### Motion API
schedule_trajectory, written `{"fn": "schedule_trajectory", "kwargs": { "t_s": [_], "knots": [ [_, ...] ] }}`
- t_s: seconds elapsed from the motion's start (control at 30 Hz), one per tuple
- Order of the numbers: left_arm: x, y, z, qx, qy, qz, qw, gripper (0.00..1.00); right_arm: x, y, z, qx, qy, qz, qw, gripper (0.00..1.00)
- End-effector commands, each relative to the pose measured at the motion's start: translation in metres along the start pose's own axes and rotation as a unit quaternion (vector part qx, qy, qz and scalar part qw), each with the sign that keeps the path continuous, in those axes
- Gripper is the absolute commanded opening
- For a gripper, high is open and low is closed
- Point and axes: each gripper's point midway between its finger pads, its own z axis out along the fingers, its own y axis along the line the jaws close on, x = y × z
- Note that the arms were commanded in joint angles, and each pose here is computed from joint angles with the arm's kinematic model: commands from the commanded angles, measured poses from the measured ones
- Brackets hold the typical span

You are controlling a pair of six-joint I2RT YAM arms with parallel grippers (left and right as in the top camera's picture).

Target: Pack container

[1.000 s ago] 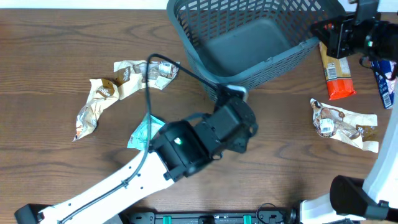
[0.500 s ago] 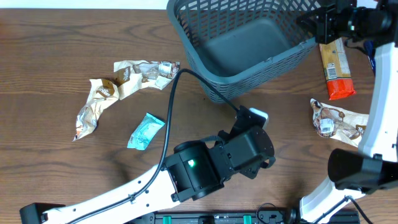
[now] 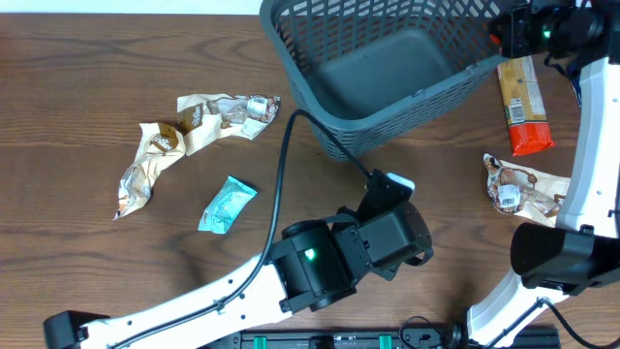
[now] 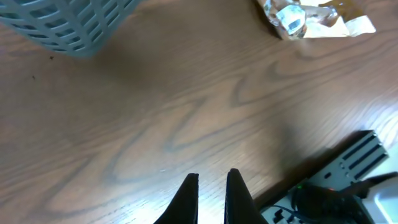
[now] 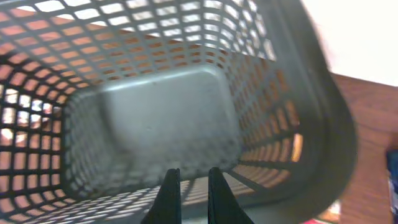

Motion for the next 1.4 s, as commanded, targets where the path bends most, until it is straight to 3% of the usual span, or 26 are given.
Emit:
{"fn": "schedule_trajectory", "kwargs": {
  "t_s": [0.0, 0.5, 0.97, 1.37],
  "knots": [
    [-0.009, 0.002, -0.001, -0.014, -0.017, -0.003, 1.000, 0.06, 0.005, -0.015, 0.002, 0.023, 0.010, 0.021, 0.999, 0.02],
    [-0.033, 0.015, -0.001, -0.044, -0.069, -0.028, 0.996, 0.06, 0.012, -0.018, 0.044, -0.020, 0.026, 0.029, 0.999, 0.01],
    [-0.065, 0.053, 0.036, -0.082, -0.086, -0.082, 0.990, 0.06, 0.018, -0.016, 0.045, -0.025, 0.038, 0.042, 0.998, 0.01],
    [-0.085, 0.074, 0.038, -0.091, -0.110, -0.106, 0.984, 0.06, 0.025, -0.014, 0.045, -0.028, 0.052, 0.051, 0.997, 0.01]
  ]
}}
